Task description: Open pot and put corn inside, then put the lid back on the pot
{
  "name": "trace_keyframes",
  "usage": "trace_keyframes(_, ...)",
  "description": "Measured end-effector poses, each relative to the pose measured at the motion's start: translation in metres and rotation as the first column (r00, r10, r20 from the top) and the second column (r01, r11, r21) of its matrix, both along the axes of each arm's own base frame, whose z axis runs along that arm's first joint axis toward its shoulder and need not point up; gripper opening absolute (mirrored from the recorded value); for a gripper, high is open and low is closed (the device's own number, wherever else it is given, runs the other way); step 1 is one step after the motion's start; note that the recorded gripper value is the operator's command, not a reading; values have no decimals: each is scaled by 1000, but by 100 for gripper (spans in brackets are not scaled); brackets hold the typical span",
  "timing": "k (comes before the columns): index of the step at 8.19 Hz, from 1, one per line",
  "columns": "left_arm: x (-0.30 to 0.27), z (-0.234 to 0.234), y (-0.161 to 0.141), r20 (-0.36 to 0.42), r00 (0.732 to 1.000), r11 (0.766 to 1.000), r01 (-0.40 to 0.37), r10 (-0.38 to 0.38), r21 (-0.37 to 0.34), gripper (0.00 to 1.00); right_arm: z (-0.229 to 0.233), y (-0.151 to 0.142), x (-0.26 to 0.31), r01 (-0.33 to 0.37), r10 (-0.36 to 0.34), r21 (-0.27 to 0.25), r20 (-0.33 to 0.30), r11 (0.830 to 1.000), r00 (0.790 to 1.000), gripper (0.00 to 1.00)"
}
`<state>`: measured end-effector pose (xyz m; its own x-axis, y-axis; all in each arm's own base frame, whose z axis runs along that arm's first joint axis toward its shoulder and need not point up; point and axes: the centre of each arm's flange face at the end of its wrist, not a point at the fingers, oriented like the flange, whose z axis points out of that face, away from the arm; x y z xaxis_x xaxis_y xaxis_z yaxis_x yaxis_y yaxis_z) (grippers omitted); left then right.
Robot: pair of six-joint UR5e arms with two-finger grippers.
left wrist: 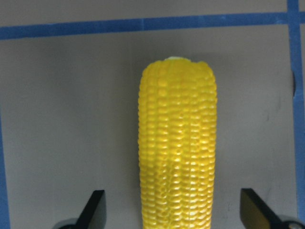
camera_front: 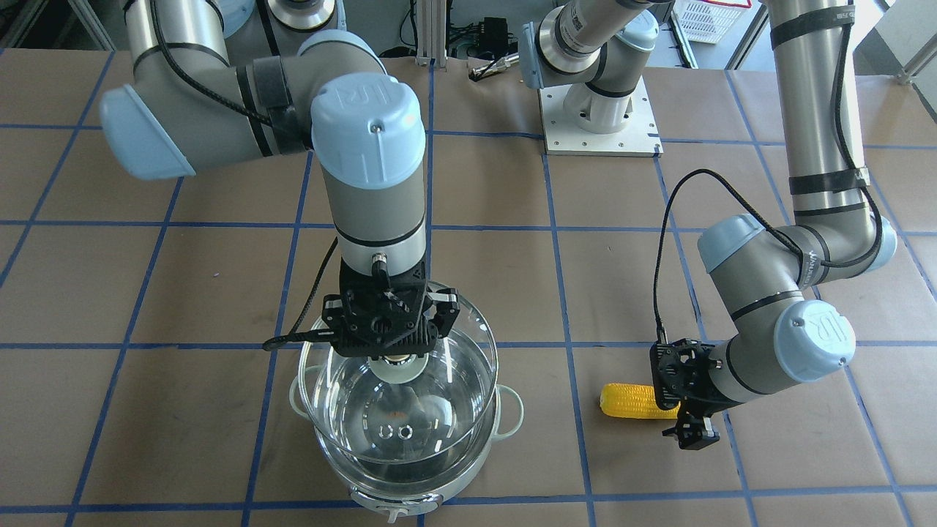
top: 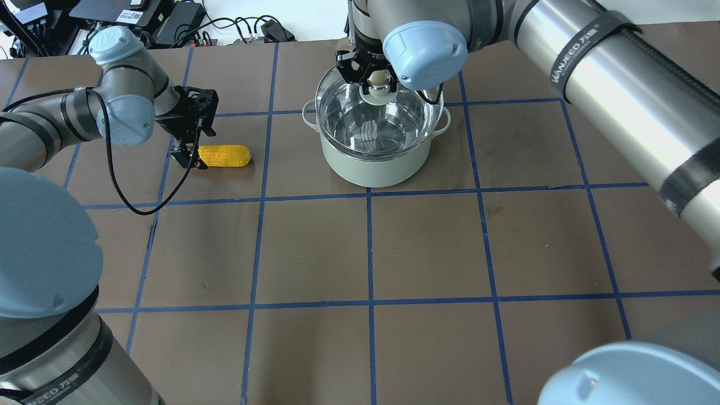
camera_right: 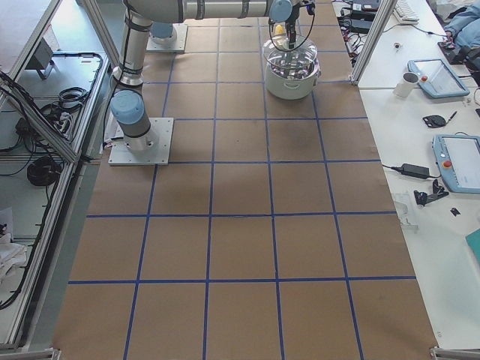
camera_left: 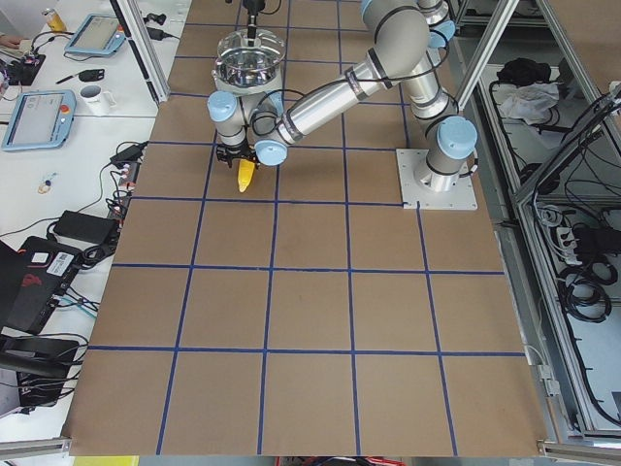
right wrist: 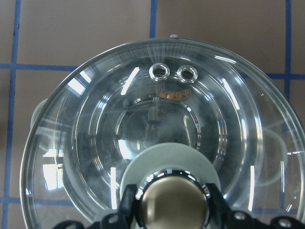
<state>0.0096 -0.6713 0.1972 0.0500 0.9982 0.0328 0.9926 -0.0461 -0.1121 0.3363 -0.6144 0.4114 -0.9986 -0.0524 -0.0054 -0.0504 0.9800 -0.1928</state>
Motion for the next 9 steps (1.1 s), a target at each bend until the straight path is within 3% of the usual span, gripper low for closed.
trace_keyframes(1,-1,-6,0,-6,1000,1000,-4,4,9,10,22,15,-15,-17,17,23,-9,1000,1000,30)
trace_keyframes(2,-1,-10,0,-8,1000,1000,-5,6,14,0,45,33,-40,-19,19,47,-10,999,1000,30)
trace_keyframes(4,0,-11,0,-2,1000,1000,-12,12,17,0,81,75,-98,-56,57,76,-12,996,998,30)
trace_keyframes(6,-2,3,0,8,997,997,-71,71,5,0,107,112,-137,-94,98,112,-31,989,995,30)
trace_keyframes(9,-21,85,8,18,995,989,-96,98,-113,0,127,134,-169,-107,113,141,-34,984,993,30)
